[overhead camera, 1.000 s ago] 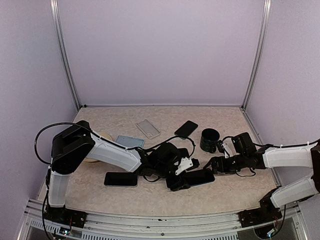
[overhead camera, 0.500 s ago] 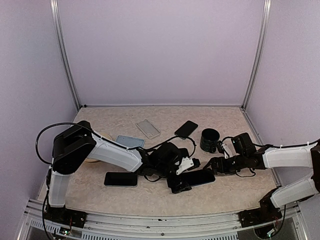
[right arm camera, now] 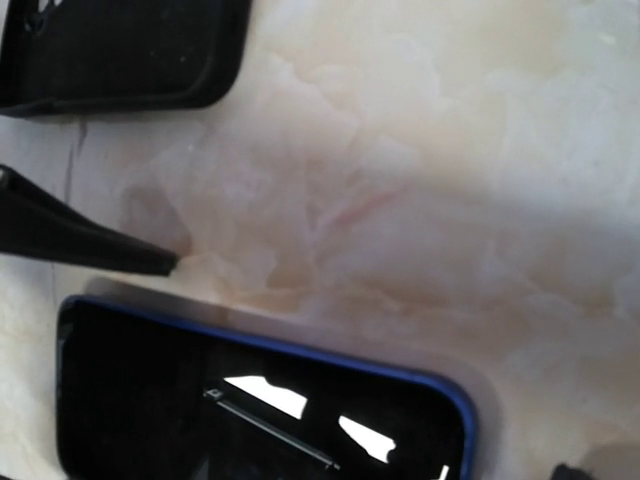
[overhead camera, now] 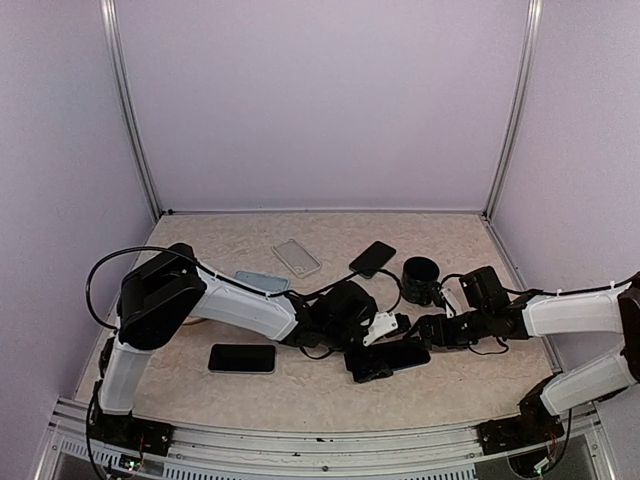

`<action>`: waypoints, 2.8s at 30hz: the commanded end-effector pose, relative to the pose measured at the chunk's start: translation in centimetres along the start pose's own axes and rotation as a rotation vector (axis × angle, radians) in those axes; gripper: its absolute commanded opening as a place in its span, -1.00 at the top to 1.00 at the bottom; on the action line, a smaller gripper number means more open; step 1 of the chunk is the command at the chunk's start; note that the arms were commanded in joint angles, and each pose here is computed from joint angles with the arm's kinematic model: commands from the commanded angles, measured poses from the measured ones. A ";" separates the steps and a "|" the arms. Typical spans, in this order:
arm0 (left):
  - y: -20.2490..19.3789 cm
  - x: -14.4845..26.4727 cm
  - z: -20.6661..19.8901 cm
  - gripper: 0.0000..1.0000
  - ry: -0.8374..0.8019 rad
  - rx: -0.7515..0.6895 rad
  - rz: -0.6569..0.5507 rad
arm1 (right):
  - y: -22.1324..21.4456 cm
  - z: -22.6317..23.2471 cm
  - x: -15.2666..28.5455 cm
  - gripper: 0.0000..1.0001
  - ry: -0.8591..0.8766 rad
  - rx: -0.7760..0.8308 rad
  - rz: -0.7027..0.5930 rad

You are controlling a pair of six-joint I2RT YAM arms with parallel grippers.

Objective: Put the phone into the phone case
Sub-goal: Pick up the phone from the center of the board, then pass from the left arm to the right

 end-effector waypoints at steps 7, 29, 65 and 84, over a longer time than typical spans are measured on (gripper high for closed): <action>-2.9 -1.5 -1.3 -0.78 -0.101 0.034 0.109 | -0.2 0.2 -0.1 -0.99 0.004 0.003 0.000; -2.8 -0.2 -1.6 -0.47 -0.106 0.063 0.114 | 0.4 0.4 0.6 -0.99 -0.021 0.019 -0.023; -6.7 -1.1 -3.6 -0.64 -0.123 0.007 0.350 | 0.8 1.0 1.0 -0.99 -0.007 0.019 -0.031; -4.0 0.1 -1.7 -0.06 -0.028 -0.017 0.229 | 0.8 1.3 1.2 -0.99 -0.002 0.028 -0.023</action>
Point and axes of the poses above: each gripper's point midway between its finger pads, its own x axis back along the fingers, its own z axis along the line the jaws close on, y = z × x, the point moved 1 cm from there along x, back along the fingers, and after that the axes turned 15 degrees about -x, right-handed, at the moved point
